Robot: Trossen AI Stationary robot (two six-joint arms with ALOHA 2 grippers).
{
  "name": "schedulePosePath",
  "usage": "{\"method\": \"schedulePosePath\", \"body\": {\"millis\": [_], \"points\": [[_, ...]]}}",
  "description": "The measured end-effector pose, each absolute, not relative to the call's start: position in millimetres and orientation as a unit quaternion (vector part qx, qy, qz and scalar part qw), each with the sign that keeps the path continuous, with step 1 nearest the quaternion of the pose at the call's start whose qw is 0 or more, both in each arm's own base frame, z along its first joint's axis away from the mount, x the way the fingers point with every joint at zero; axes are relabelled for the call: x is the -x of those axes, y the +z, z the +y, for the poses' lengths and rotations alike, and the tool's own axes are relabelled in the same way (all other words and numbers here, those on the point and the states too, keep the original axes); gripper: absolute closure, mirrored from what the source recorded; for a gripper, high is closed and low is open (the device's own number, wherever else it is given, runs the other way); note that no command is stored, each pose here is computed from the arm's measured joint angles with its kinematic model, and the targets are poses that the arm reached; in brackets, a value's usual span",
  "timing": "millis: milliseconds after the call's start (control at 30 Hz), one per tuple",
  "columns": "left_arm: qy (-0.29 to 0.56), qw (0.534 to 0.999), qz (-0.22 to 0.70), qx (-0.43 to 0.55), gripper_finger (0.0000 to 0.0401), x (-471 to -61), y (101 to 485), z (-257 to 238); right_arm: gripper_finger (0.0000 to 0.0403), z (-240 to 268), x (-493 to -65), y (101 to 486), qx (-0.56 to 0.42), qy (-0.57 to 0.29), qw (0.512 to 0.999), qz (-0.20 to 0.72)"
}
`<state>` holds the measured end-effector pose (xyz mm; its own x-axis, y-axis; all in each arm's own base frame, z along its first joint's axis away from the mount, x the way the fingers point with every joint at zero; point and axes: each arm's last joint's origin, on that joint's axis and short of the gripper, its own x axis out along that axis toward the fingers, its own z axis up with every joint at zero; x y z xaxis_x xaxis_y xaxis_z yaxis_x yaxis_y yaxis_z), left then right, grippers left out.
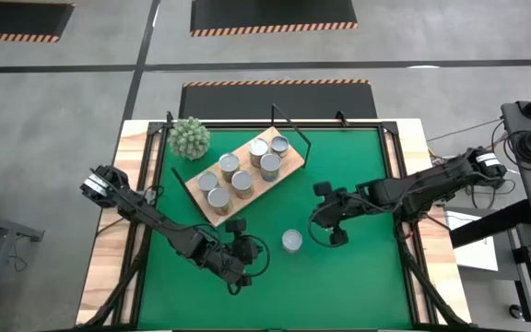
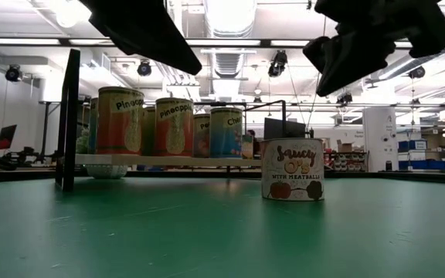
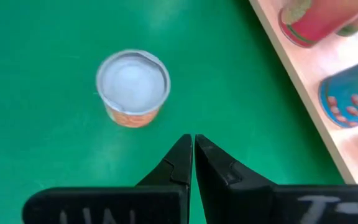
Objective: Pick and place cans onto a shelf
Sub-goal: Put the canned sauce on the shelf
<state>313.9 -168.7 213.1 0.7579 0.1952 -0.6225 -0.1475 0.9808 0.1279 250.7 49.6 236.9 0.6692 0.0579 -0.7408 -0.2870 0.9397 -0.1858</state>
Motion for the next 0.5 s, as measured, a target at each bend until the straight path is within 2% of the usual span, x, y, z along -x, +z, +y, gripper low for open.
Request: {"method": "schedulePosePath", "body": {"millis": [167, 267, 367, 500], "points": [[0.09, 0.937, 0.335, -0.046, 0.0401, -313.9, 213.2, -168.5, 0.0392, 51.9, -259.5, 232.5, 0.074, 0.07, 0.917, 0.387], [0.09, 0.937, 0.335, -0.046, 0.0401, -314.0, 213.1, -168.3, 0.0373, 52.9, -265.9, 225.6, 0.045, 0.053, 0.918, 0.391], [0.091, 0.936, 0.335, -0.047, 0.0401, -314.0, 213.0, -168.1, 0.0335, 53.6, -269.1, 216.7, 0.045, 0.051, 0.909, 0.41], [0.092, 0.937, 0.335, -0.044, 0.0401, -313.8, 212.6, -167.9, 0.0263, 55.9, -272.3, 205.8, 0.046, 0.05, 0.899, 0.433]]}}
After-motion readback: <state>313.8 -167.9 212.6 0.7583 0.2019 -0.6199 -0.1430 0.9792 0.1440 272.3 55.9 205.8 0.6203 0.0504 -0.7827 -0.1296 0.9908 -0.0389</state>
